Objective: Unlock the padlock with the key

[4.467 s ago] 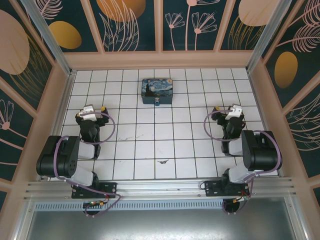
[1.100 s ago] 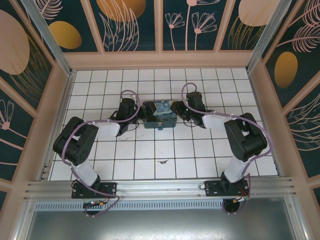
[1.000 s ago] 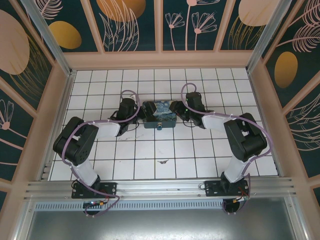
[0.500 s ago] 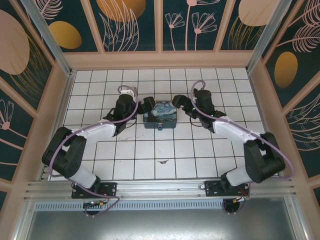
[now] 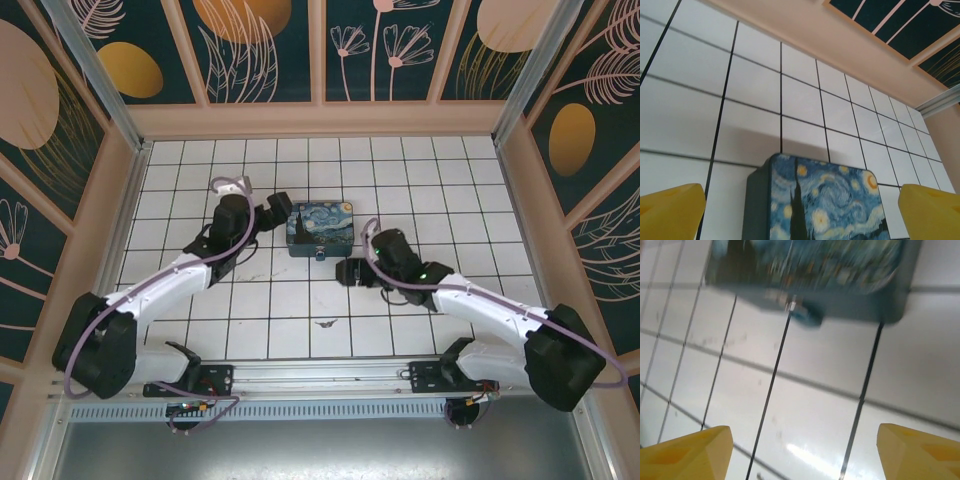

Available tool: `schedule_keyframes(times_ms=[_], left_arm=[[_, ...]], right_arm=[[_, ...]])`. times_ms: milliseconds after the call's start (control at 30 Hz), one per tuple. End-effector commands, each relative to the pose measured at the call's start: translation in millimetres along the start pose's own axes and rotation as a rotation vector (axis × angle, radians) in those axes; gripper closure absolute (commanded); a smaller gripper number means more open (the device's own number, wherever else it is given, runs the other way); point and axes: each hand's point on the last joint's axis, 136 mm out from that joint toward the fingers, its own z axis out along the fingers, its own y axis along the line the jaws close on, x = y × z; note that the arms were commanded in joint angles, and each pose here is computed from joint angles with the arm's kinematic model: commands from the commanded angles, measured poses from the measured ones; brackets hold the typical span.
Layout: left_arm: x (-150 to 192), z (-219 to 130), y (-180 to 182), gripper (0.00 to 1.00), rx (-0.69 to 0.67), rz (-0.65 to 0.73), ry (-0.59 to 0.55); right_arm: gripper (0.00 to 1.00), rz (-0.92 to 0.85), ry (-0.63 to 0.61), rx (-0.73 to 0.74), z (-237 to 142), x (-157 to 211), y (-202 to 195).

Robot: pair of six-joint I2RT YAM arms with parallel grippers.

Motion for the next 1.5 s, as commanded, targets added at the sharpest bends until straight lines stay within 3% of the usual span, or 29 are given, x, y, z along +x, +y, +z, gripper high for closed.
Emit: schedule_keyframes(times_ms=[0, 167, 433, 833, 1467], left_arm=[[19.7, -11.8, 12.6, 0.01, -0.002, -0.106, 0.045], [33.0, -20.3, 17.5, 0.01, 0.014, -0.196, 0.079], [27.5, -26.9, 19.2, 0.01, -0.026, -0.169, 0.085], [25.1, -30.1, 20.3, 0.01, -0.024, -0.155, 0.088], [24.2, -28.0, 19.3, 0.01, -0.012, -0.163, 0.092]], right_arm=[[0.26, -0.145, 0.068, 0.059, 6.6, 26.4, 5.0], [0.3, -0.352, 0.182, 0.109, 25.9, 57.2, 24.7], [0.36, -0.585, 0.293, 0.199, 46.8, 79.8, 29.3], [0.43, -0.661, 0.369, 0.123, 46.5, 98.0, 40.0], [0.48, -0.713, 0.433, 0.147, 57.0, 115.9, 29.5]])
